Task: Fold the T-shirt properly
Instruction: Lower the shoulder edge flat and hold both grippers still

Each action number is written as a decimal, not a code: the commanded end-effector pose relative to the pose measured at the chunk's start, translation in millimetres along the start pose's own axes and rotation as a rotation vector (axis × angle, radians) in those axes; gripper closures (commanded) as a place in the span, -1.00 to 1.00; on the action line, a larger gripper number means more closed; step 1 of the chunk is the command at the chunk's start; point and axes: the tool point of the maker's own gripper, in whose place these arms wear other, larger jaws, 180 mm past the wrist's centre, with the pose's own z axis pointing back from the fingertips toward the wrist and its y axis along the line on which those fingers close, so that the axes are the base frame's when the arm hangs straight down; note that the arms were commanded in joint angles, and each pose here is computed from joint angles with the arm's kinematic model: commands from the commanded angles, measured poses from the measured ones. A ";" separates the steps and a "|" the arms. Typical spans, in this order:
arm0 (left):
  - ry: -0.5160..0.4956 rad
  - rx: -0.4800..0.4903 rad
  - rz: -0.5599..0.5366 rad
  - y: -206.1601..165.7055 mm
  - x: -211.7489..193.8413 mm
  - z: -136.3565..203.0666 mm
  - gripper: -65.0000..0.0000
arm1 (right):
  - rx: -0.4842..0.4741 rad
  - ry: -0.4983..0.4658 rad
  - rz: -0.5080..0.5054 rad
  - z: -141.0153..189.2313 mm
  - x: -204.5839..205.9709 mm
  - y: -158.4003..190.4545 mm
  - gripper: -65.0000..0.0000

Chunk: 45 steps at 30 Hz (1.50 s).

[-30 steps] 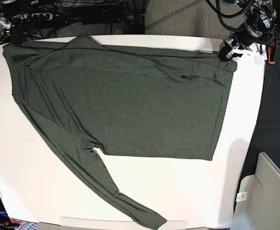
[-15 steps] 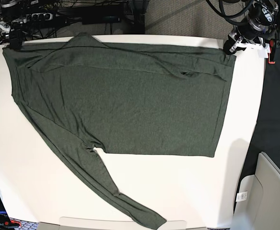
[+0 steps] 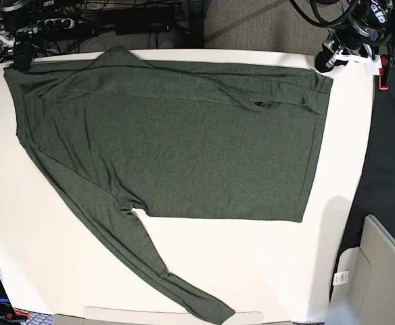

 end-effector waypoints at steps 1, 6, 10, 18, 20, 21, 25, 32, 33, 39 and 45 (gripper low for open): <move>-0.014 -0.026 -0.006 -7.1 6.6 3.8 1.00 | 0.015 -0.018 0.022 6.0 9.5 5.2 0.98; -0.017 -0.029 -0.006 -7.8 7.3 3.6 1.00 | -0.012 -0.012 0.022 15.0 9.1 -2.8 0.98; -0.046 -0.048 -0.035 -19.3 17.5 4.6 1.00 | -0.029 -0.010 0.039 21.1 14.4 -6.1 0.98; -0.071 -0.063 -0.080 -32.7 24.6 9.4 1.00 | -0.011 -0.019 0.030 19.3 15.8 -2.4 0.98; -0.069 -0.064 -0.081 -33.0 24.3 9.2 1.00 | 0.004 -0.024 0.029 14.2 16.6 2.0 0.98; -0.067 -0.064 -0.081 -32.9 23.6 9.1 1.00 | 0.010 -0.027 0.030 12.0 17.6 4.1 0.98; -0.065 -0.062 -0.080 -32.0 22.9 9.4 1.00 | 0.022 -0.026 0.052 1.2 19.5 11.2 0.98; -0.067 -0.059 -0.079 -31.0 23.0 10.1 1.00 | -0.004 -0.010 0.053 8.7 15.5 3.0 0.92; -0.065 -0.059 -0.079 -30.9 22.8 10.1 1.00 | -0.011 -0.007 0.052 10.8 15.2 1.0 0.86; -0.059 -0.061 -0.080 -31.9 21.8 9.3 1.00 | -0.032 0.003 0.046 17.0 12.5 -5.3 0.35; -0.060 -0.063 -0.079 -32.5 21.7 9.0 1.00 | -0.029 0.004 0.031 24.0 12.4 -7.0 0.03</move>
